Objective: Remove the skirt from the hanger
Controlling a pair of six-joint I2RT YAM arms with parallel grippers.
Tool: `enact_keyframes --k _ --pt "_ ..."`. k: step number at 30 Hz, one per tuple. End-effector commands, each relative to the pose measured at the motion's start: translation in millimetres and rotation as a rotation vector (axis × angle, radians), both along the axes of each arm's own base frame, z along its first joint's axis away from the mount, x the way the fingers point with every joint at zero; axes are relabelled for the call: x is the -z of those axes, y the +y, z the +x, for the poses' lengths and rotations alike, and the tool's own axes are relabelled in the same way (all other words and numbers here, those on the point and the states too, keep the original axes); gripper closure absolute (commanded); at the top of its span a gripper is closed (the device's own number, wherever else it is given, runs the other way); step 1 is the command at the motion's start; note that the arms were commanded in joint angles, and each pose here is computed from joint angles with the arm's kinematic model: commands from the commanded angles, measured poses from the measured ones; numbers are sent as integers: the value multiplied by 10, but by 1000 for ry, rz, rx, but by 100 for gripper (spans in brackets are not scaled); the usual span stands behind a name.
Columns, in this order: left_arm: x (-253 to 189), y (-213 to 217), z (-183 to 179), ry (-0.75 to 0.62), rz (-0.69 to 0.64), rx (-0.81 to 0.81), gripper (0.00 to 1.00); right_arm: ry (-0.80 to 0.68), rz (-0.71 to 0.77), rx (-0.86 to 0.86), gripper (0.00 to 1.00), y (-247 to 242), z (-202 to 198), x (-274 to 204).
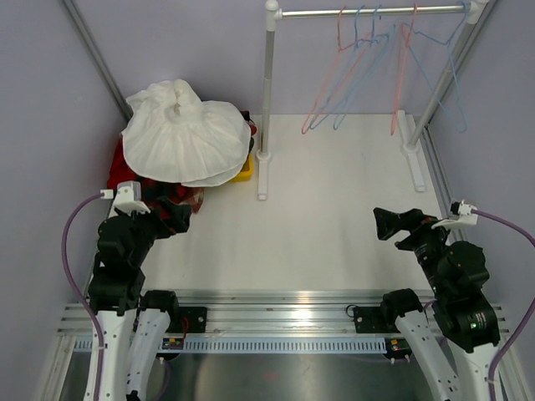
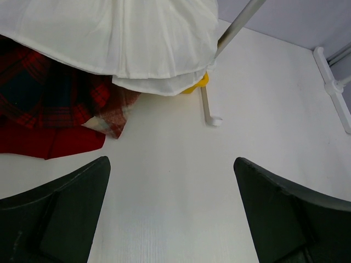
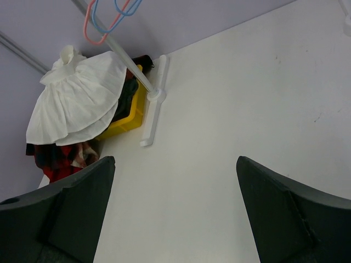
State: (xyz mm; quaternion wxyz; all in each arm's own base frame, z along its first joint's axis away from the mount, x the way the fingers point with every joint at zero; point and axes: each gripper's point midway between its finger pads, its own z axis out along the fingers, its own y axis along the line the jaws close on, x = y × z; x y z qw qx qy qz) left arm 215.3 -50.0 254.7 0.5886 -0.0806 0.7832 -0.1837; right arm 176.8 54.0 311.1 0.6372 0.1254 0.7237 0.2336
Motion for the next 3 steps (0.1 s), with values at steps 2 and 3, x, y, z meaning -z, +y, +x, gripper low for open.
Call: enact_keyframes --k 2,3 --pt "19 167 128 -20 18 -99 1 -54 6 -37 1 61 -6 -117" --pt "-41 169 201 -81 73 -75 1 -58 2 -38 0 56 -32 -125"
